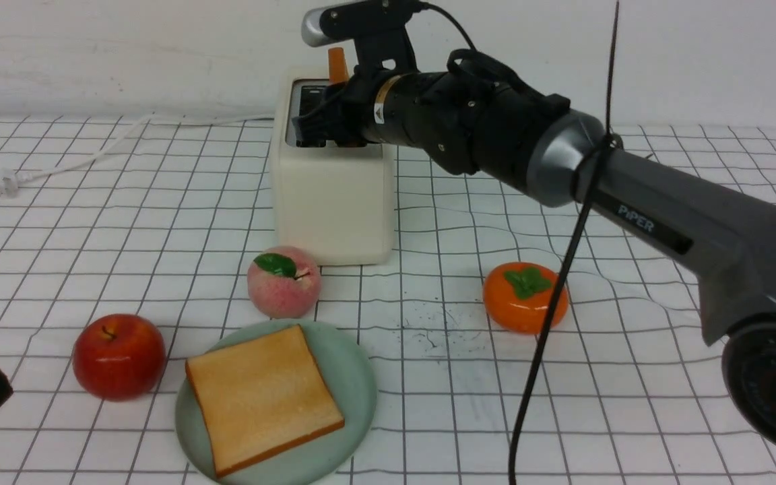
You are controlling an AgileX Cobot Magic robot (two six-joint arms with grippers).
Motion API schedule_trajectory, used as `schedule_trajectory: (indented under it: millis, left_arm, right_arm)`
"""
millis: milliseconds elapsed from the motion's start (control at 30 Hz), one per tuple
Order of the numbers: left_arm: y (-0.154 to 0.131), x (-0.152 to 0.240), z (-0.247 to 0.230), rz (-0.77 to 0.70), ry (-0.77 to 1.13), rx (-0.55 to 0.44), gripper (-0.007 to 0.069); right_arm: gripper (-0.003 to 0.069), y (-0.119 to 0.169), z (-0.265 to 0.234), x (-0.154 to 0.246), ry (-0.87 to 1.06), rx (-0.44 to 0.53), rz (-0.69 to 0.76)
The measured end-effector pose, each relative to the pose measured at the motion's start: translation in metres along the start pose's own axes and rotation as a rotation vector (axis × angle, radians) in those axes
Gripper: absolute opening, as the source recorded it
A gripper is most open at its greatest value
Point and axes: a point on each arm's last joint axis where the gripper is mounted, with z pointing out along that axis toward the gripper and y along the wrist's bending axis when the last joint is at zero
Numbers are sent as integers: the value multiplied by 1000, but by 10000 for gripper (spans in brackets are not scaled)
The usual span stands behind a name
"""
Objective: Take toasted bread from bread machine on white checkered table place on plate.
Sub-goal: 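Grasp the toast slice in the toaster and pull it up out of the slot with the right gripper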
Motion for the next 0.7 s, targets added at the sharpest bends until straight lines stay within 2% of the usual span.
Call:
schedule_trajectory:
  millis: [67,167,467,567,700]
  left_arm:
    - [0,0,0,0,1,1,-13]
    - [0,1,0,0,6,3,-13]
    - [-1,1,0,0,11,6,-13]
    - [-1,1,0,0,11,6,-12]
    - [-1,1,0,0,11,6,-10]
  right_arm:
    - [144,0,1,0,-6,-1,-6]
    - [113,0,1,0,-13,-3,-10]
    - [113,2,-3,-10,-78,-24,-8]
    - [113,3,-17,-28,-125,-32,-5]
    - [113,11,-73,-83,-221,-45,10]
